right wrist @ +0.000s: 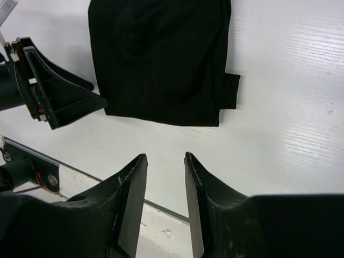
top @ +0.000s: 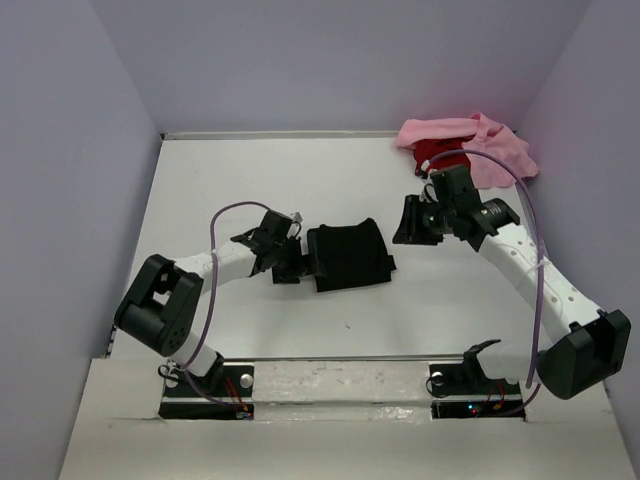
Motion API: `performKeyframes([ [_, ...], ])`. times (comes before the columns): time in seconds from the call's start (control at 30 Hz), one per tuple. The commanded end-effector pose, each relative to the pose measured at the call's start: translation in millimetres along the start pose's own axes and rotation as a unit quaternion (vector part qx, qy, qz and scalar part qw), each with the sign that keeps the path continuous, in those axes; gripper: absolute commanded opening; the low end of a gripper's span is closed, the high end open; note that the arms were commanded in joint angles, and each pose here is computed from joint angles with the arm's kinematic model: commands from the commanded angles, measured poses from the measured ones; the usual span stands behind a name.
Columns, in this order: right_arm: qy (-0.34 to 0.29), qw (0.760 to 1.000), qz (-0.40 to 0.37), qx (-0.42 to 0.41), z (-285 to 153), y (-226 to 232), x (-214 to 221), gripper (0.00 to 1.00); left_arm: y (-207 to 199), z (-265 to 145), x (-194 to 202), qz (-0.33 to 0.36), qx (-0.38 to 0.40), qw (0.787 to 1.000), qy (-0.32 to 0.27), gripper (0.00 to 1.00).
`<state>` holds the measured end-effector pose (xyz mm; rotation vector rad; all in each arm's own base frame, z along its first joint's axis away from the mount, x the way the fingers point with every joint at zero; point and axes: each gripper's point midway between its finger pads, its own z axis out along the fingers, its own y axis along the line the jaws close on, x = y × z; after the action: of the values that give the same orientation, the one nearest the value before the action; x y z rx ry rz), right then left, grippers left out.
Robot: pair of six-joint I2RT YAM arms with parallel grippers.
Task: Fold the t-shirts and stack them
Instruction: Neatly place the folded tshirt to the corner
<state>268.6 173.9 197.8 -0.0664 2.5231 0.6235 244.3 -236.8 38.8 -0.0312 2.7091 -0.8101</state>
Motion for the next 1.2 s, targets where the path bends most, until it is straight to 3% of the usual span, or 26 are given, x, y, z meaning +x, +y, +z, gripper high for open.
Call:
performKeyframes([
  [0.0, -0.006, 1.000, 0.001, -0.002, -8.6, 2.1, 3.4, 0.40, -25.0, 9.8, -29.0, 0.007, 0.053, 0.998, -0.043, 0.99],
  [0.3, -0.007, 1.000, 0.011, -0.003, -10.7, 1.7, 7.7, 0.40, -30.9, 31.6, -37.5, 0.004, 0.071, 0.997, -0.029, 0.98],
  [0.43, -0.006, 1.000, 0.014, -0.006, -10.8, 2.1, 9.2, 0.40, -22.5, 44.9, -40.3, 0.013, 0.054, 0.998, -0.025, 0.83],
  [0.57, -0.004, 1.000, 0.016, -0.006, -10.2, 1.5, 11.2, 0.40, -15.9, 55.7, -38.5, 0.011, 0.045, 0.999, -0.013, 0.75],
  [0.73, -0.003, 1.000, 0.017, -0.004, -9.5, 0.1, 12.8, 0.40, -15.8, 62.4, -39.1, 0.013, 0.044, 0.999, -0.004, 0.41],
  [0.77, -0.003, 1.000, 0.018, -0.003, -9.2, -0.1, 13.2, 0.40, -18.0, 62.7, -43.0, 0.015, 0.044, 0.999, -0.007, 0.32],
  [0.8, -0.003, 1.000, 0.017, -0.004, -9.6, 0.0, 13.1, 0.40, -11.5, 65.4, -39.8, 0.011, 0.030, 0.999, 0.003, 0.13],
  [0.87, -0.005, 1.000, 0.018, -0.003, -9.5, 0.1, 12.3, 0.40, -6.0, 68.2, -44.2, 0.010, 0.012, 1.000, 0.000, 0.00],
  [1.17, -0.003, 1.000, 0.022, -0.009, -8.7, 0.1, 17.9, 0.40, 34.6, 74.5, -84.8, -0.015, -0.038, 0.999, -0.013, 0.00],
])
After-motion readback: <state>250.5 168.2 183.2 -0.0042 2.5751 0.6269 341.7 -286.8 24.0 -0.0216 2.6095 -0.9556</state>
